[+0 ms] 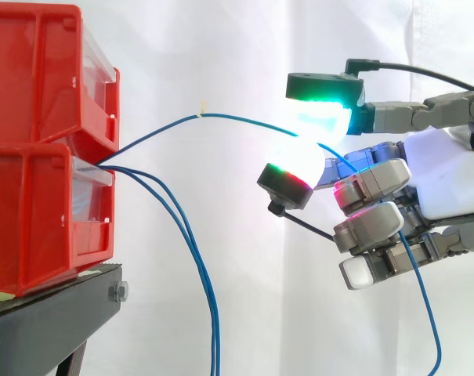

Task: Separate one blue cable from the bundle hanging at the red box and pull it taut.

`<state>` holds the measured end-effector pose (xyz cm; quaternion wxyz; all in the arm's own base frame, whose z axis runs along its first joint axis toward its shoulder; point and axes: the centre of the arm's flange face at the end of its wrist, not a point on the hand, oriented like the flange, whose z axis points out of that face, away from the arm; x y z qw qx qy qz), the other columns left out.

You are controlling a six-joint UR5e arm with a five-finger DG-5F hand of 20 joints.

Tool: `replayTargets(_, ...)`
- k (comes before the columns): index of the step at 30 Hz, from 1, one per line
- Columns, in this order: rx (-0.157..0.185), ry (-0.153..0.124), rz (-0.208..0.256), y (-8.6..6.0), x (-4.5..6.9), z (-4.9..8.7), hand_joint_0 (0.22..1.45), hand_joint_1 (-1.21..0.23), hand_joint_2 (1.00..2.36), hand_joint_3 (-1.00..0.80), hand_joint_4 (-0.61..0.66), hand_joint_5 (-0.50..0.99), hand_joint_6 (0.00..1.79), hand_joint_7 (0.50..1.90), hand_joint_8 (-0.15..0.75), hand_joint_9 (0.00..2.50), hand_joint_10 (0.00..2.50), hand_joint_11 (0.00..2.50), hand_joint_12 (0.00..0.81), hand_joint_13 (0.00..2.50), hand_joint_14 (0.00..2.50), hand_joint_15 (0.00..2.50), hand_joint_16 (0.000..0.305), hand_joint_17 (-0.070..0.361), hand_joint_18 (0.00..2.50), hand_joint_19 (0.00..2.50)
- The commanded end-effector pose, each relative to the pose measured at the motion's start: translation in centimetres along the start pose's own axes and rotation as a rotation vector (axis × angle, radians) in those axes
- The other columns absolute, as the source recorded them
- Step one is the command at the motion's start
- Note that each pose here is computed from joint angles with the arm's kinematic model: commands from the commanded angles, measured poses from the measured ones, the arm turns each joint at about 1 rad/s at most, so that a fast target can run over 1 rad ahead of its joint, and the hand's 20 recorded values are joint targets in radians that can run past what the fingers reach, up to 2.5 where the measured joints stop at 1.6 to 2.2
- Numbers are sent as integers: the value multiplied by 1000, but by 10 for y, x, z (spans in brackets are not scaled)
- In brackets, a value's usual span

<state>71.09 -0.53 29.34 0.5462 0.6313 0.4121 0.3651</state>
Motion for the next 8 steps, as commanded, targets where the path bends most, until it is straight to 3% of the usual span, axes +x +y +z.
replayTargets(1,0,-2,0,0,0,0,666,-719,1026,-73,-234,-191,946,1158,214,985,736,1558,320,1138,41,1660,46,103,706,802)
replayTargets(8,0,-2,0,0,0,0,665,-717,1025,-73,-236,-191,946,1149,211,985,732,1561,322,1138,48,1655,46,104,705,792)
